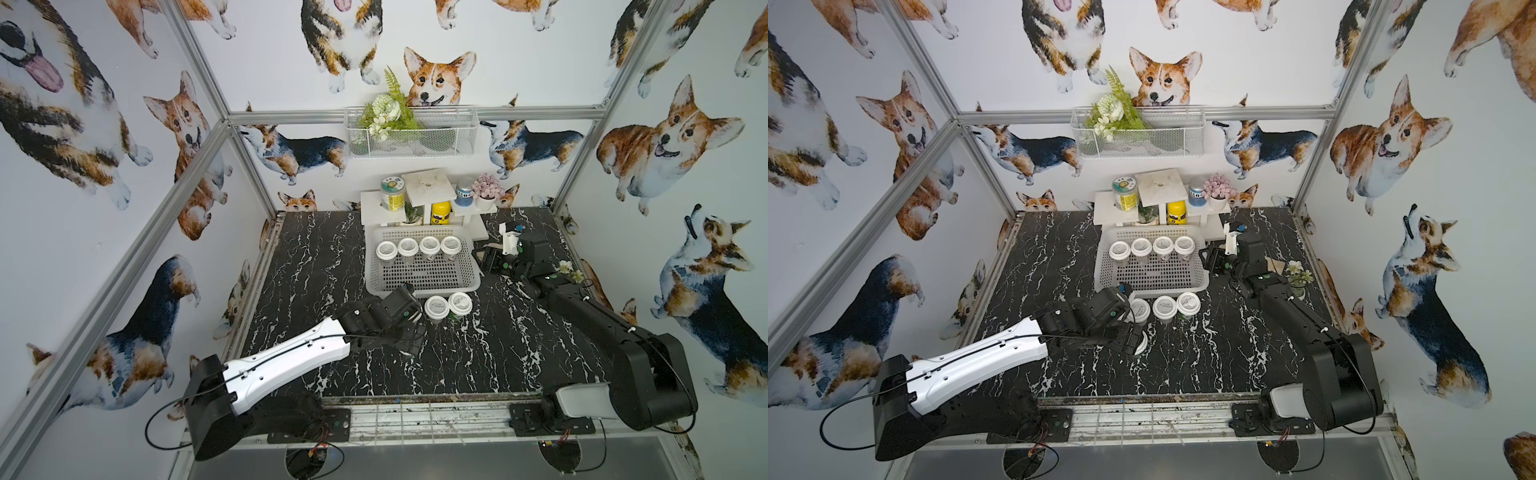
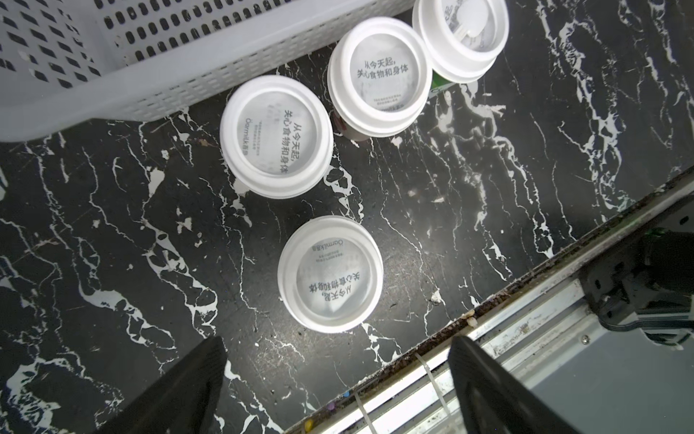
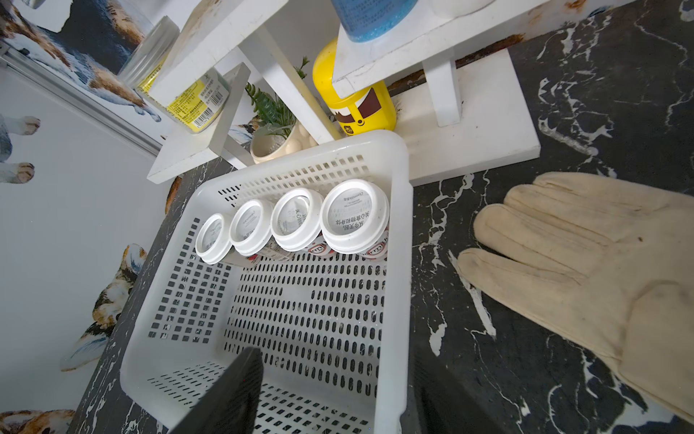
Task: Put the yogurt in the basket
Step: Pick up the yogurt from the center of the board.
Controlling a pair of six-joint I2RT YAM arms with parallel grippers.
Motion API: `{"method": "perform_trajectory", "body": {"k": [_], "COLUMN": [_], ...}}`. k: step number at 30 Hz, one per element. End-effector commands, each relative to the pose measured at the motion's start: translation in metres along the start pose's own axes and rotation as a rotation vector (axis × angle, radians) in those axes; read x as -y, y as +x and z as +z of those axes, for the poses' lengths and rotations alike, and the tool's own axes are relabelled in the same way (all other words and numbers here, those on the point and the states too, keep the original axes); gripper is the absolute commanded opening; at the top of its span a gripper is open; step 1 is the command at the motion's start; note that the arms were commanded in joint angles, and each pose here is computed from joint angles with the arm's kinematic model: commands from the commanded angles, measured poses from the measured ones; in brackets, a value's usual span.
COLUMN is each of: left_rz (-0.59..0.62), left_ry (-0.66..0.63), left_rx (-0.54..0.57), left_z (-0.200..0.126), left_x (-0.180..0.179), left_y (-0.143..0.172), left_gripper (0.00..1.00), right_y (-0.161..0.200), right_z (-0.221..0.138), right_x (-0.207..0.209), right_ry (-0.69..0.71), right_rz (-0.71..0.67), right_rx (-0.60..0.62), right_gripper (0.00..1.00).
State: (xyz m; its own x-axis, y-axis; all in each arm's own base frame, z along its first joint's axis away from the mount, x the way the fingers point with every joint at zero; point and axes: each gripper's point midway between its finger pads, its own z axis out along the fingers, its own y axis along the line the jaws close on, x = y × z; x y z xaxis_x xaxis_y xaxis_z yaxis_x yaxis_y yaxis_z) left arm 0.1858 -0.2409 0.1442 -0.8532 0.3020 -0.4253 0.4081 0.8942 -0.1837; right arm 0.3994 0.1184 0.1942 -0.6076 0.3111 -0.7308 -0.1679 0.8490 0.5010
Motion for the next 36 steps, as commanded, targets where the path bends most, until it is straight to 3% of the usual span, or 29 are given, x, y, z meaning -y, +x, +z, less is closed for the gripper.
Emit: {"method": "perform_trajectory", "body": {"k": [1,16,36], "left_rz": [0.0,0.04,0.034], "left_ry": [0.006,0.001,-0.005], "left_rx": [-0.002,-0.082,-0.07], "left_z": [0.008,0.037,0.048], "left_x": [0.003,0.006,0.001], "left_y": [-0.002,0.01,0.012], "left_gripper": [0.97,0.94,0.89], "right_y": [-0.01,-0.008,-0.006], "right_z": [-0.001,0.001,0.004], "right_x": [-0.006,-0.007,-0.007], "right_ry": [-0.026,-0.035,-0.04], "right_rz": [-0.008,0.0,0.004], "right_rx": [0.029,0.023,0.016], "right_gripper": [0.68,0.67,0.66]}}
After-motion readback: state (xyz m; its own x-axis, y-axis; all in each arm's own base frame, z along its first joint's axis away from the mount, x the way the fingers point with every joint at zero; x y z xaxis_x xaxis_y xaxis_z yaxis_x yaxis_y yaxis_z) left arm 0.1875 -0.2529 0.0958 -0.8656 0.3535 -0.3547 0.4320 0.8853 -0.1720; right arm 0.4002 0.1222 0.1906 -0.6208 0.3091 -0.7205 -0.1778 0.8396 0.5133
